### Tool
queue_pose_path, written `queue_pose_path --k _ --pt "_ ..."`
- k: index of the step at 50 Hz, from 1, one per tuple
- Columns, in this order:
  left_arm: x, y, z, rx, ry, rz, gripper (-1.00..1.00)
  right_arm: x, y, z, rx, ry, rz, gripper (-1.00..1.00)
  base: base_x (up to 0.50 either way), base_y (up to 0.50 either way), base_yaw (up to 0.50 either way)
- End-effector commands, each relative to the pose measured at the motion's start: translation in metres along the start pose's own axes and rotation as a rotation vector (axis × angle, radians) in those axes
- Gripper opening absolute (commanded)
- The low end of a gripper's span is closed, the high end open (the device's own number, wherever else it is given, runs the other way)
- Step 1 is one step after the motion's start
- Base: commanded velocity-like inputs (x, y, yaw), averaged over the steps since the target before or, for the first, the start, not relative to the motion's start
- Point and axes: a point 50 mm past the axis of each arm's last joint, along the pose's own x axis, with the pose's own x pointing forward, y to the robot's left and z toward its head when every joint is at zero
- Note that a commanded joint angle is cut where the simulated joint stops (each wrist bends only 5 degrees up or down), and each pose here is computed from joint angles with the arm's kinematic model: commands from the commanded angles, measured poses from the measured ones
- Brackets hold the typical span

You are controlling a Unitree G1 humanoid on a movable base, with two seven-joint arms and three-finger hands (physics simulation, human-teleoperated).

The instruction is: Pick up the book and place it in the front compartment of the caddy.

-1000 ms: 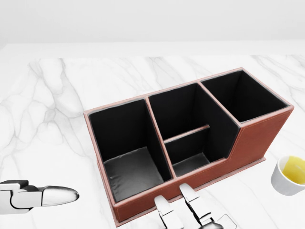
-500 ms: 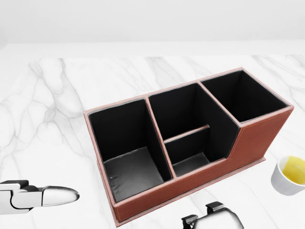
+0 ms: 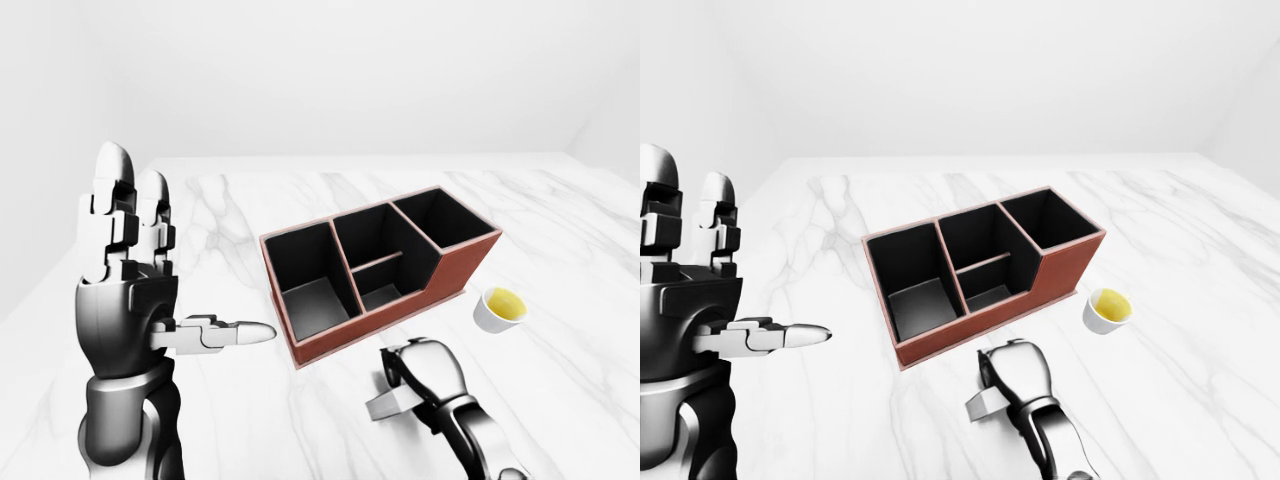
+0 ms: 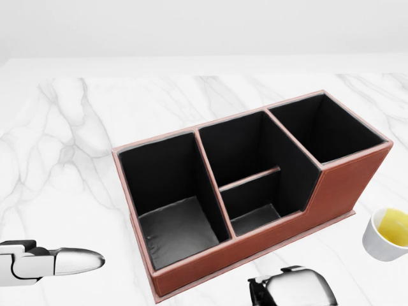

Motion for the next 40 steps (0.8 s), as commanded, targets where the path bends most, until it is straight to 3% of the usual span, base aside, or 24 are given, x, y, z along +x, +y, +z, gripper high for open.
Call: queue_pose_path --k 1,13,22,40 --pt "0.000 0.000 0.001 0.001 -0.005 0.001 1.00 0.007 -0.035 -0.004 0.188 -0.020 -0.020 -1.00 0.00 0.00 0.00" --pt "0.000 0.001 0.002 0.003 -0.008 0.001 1.00 0.010 -0.094 0.010 0.337 -0.225 -0.067 -1.00 0.00 0.00 0.00" --pt "0.000 0.000 0.001 0.001 -0.002 0.000 1.00 0.011 -0.119 0.015 0.328 -0.313 -0.112 -1.00 0.00 0.00 0.00" --pt "0.000 0.000 0.001 -0.002 -0.004 -0.001 1.00 0.005 -0.182 0.031 0.244 -0.483 -0.362 -1.00 0.00 0.00 0.00"
